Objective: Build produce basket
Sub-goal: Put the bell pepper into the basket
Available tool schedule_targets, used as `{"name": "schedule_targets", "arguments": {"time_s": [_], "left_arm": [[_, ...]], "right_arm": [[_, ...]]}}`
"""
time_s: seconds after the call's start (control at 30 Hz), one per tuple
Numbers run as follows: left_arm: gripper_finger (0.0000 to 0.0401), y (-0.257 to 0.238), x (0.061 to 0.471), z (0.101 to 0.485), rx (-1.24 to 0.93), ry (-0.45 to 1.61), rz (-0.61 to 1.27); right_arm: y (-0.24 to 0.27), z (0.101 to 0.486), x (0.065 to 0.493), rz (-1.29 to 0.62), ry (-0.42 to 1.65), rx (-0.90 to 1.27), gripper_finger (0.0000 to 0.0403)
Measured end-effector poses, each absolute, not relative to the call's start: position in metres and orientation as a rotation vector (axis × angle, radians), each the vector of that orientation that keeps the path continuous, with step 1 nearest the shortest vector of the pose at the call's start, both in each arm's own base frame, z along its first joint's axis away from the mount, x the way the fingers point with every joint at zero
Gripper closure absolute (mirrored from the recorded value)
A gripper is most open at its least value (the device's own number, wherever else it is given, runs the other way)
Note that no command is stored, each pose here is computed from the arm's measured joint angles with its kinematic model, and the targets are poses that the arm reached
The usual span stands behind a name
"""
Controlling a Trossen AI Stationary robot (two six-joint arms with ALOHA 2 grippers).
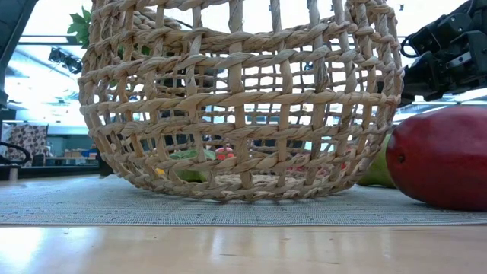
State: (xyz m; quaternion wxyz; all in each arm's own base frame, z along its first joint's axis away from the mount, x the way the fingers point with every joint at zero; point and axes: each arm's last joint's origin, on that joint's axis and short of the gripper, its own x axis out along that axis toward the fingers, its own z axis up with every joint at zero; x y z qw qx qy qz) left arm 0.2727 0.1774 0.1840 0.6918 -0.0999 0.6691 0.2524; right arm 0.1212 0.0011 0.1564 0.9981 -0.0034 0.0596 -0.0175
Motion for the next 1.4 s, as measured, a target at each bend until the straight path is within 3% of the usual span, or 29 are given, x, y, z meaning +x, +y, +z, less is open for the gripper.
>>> {"name": "schedule_targets", "arguments": {"time_s": [0.23,0.8,1.13,1.4], "left_arm": [[0.0006,0.178,0.273,0.181,-0.228,1.476,0.601],[0.0049,0.175,0.276,0.187,-0.169,1.525,0.543],[0.0050,0.183,0.289,0.236,-0.135,1.486,0.540],[0.0051,0.176,0.304,0.310,-0.127,1.349,0.493]], "right_arm": [[0.001,0.156,0.121,-0.035,0.119,-0.007,0.0342],[0.001,0.156,0.121,-0.035,0.119,-0.007,0.0342],[0.001,0.156,0.121,-0.035,0.119,-0.007,0.0342],[0.001,0.156,0.121,-0.035,0.119,-0.007,0.0342]]}}
